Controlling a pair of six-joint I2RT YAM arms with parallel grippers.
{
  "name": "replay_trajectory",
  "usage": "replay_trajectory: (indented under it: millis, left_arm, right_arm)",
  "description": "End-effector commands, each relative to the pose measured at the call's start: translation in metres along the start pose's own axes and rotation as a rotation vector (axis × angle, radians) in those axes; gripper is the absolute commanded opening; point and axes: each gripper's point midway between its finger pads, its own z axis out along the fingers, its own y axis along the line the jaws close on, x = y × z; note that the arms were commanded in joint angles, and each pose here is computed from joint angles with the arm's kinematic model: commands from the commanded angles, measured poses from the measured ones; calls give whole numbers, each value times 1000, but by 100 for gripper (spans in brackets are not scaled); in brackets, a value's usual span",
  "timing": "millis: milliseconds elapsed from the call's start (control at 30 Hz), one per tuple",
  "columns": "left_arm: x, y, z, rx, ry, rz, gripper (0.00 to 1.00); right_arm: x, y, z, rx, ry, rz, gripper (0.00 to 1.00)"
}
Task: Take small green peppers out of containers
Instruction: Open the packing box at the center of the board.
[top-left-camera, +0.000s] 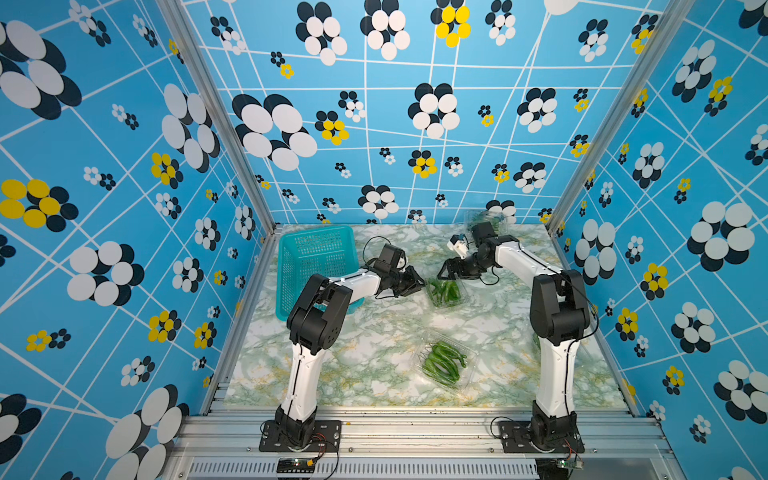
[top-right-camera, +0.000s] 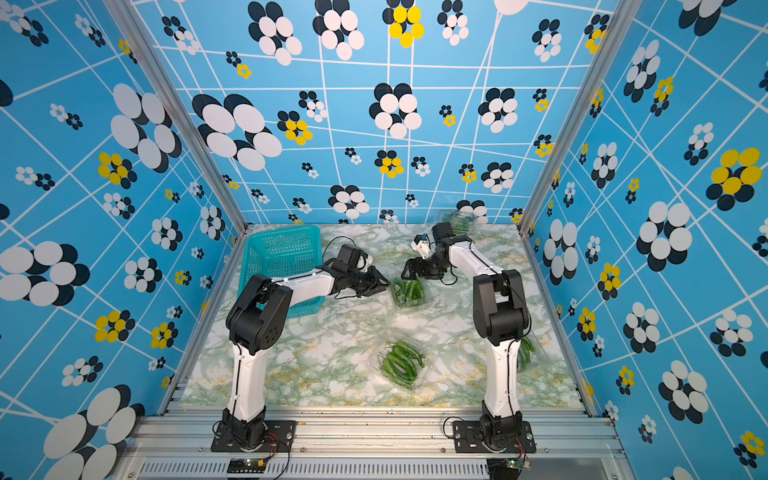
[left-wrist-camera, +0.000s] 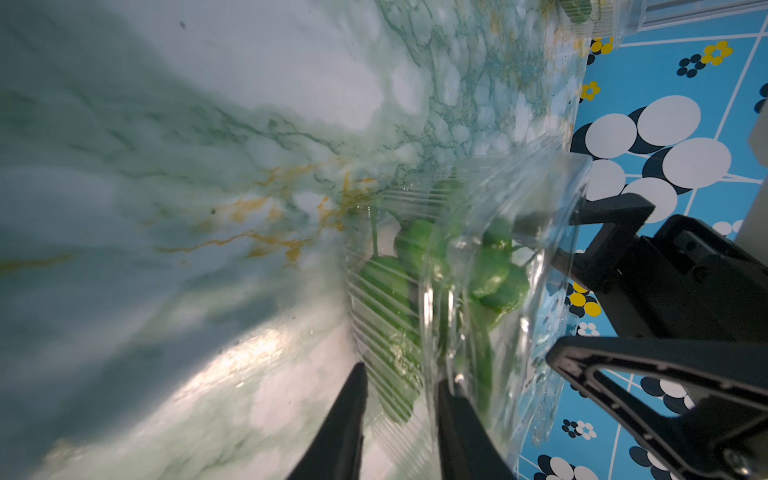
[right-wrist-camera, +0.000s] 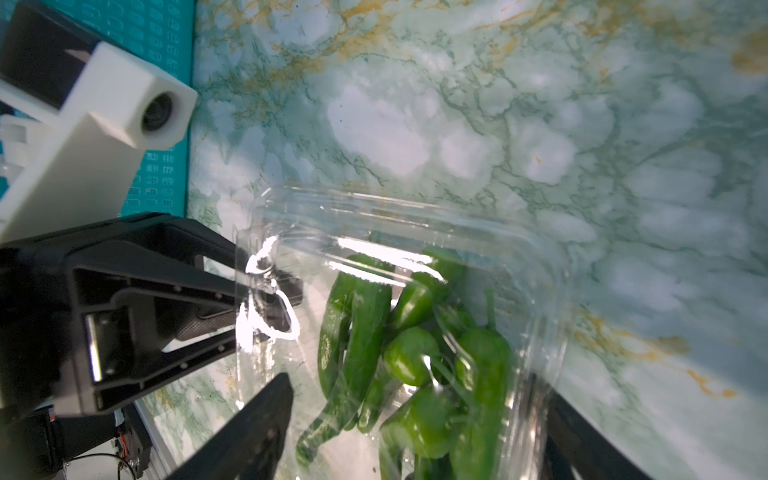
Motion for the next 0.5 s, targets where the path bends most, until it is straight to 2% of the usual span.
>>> replay_trajectory:
  millis: [0, 200, 400, 467]
  left_arm:
    - [-1, -6, 7, 4, -4, 16, 27]
    - [-1, -15, 19, 27, 21, 16, 26]
    - [-4, -18, 18, 20, 16, 24, 19]
    - [-4, -19, 18, 21, 16, 23, 16]
  right_arm:
    - [-5, 15, 5, -52, 9, -25, 87]
    - [-12, 21, 0, -64, 0, -38, 87]
    - [-15, 20, -4, -47, -5, -54, 88]
    - [-12, 14, 6, -50, 23, -40, 88]
